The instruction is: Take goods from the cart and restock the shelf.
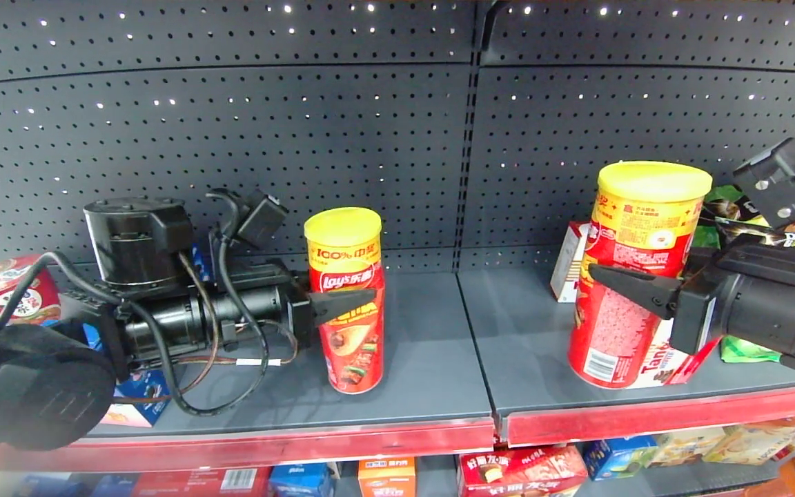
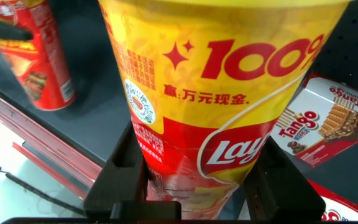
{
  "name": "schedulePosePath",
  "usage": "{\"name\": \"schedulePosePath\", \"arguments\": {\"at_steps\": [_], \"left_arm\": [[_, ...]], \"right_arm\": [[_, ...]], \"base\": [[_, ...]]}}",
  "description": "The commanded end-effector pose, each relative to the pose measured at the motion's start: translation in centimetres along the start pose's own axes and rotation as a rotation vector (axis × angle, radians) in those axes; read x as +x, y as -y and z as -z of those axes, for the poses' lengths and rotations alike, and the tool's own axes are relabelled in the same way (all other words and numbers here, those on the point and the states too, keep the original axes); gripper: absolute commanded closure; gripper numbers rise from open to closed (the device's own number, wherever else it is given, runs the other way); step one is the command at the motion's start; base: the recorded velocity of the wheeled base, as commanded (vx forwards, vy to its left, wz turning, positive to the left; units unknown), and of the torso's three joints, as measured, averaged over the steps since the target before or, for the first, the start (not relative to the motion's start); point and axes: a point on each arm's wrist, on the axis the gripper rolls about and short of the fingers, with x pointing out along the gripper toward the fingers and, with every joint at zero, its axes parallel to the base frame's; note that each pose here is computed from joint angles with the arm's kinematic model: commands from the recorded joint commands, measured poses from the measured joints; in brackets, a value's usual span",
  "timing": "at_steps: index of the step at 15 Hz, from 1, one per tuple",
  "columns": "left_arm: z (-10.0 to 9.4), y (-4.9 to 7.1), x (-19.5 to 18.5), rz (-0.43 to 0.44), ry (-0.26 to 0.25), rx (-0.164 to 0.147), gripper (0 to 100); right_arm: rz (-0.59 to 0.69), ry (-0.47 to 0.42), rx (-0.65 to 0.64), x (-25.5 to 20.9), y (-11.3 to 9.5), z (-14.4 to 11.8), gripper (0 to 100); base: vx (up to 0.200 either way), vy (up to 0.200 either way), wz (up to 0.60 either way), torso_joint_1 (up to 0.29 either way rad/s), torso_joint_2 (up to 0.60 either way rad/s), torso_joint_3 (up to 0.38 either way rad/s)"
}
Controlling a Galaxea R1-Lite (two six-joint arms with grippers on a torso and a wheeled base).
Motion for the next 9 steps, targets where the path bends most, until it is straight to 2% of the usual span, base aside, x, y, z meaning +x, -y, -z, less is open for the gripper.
{"name": "schedulePosePath", "arguments": {"at_steps": [1,4,9], "left_arm": [[0.3,0.9,-1.2,0.001,-0.003,0.0,100],[0.8,0.9,-1.2,0.003,0.004,0.005,100],[2.1,0.3,0.1,0.01,-0.02,-0.011,100]], "right_arm": [[-0.002,0.002,0.0,0.0,0.0,0.0,100],[-0.002,0.002,-0.002,0.0,0.0,0.0,100],[0.0,0.003,-0.002,0.0,0.0,-0.1,100]], "base": [[0.0,0.0,0.0,0.0,0.0,0.0],[0.0,0.0,0.0,0.0,0.0,0.0],[0.0,0.0,0.0,0.0,0.0,0.0]]}}
